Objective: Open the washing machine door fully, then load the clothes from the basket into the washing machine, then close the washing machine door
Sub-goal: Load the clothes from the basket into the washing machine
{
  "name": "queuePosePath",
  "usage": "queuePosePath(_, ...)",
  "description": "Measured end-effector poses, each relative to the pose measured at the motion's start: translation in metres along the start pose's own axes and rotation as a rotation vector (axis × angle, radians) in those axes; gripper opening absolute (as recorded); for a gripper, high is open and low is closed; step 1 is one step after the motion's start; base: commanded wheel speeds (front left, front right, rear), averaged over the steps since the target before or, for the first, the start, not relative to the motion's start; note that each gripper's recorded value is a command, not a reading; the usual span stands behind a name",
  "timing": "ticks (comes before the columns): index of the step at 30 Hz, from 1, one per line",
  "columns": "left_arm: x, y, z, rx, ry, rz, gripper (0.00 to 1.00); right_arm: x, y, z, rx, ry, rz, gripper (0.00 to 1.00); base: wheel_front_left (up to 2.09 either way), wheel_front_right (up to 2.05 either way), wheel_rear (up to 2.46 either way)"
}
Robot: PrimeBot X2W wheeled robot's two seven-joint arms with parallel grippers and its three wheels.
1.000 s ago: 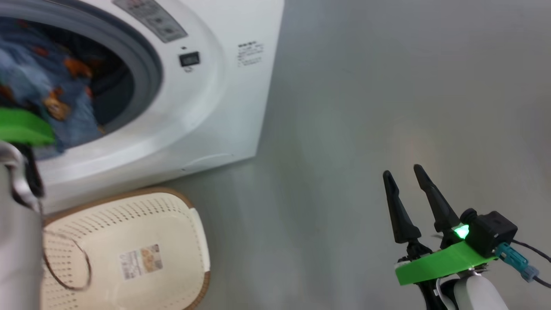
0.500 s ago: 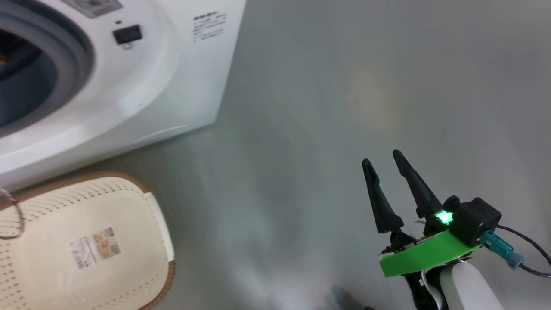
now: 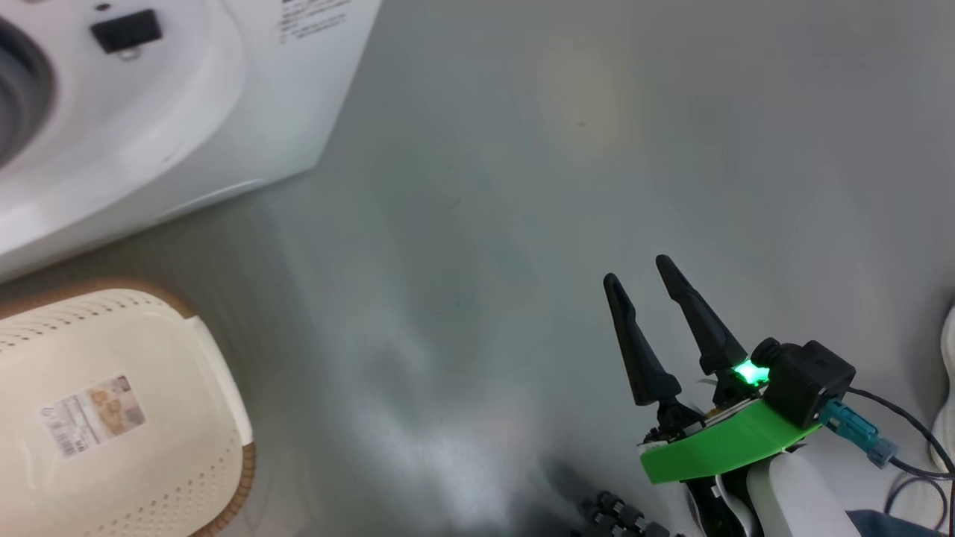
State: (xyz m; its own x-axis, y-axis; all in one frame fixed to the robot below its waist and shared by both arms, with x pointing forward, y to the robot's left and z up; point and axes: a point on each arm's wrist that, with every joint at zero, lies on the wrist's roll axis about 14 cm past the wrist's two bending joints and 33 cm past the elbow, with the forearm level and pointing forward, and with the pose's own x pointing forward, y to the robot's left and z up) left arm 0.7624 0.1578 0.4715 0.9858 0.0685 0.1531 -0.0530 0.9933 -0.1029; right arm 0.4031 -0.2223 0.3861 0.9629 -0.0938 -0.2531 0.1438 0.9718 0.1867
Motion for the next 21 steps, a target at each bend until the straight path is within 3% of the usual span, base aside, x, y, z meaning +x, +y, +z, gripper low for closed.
queuePosePath(5, 0.015, 0.010, 0.007, -0.052, -0.060, 0.058, 0.00, 0.001, -0.008, -0.007, -0.012, 0.021, -0.024, 1.00, 0.00, 0.00, 0.00)
queuePosePath(14, 0.003, 0.000, -0.055, -0.005, 0.106, 0.019, 0.00, 0.001, -0.011, -0.014, -0.014, 0.041, -0.034, 1.00, 0.00, 0.00, 0.00)
queuePosePath(17, -0.005, 0.000, -0.069, 0.041, 0.166, 0.002, 0.31, 0.003, -0.009, -0.012, -0.009, 0.033, -0.028, 1.00, 0.00, 0.00, 0.00)
queuePosePath(18, -0.008, 0.000, -0.073, 0.044, 0.185, 0.001, 0.47, 0.004, -0.008, -0.011, -0.007, 0.030, -0.025, 1.00, 0.00, 0.00, 0.00)
queuePosePath(20, -0.014, 0.000, -0.079, 0.053, 0.221, 0.000, 0.99, 0.007, -0.004, -0.009, -0.002, 0.022, -0.012, 1.00, 0.00, 0.00, 0.00)
queuePosePath(21, -0.016, 0.001, -0.081, 0.057, 0.234, 0.002, 1.00, 0.008, -0.003, -0.008, 0.000, 0.017, -0.006, 1.00, 0.00, 0.00, 0.00)
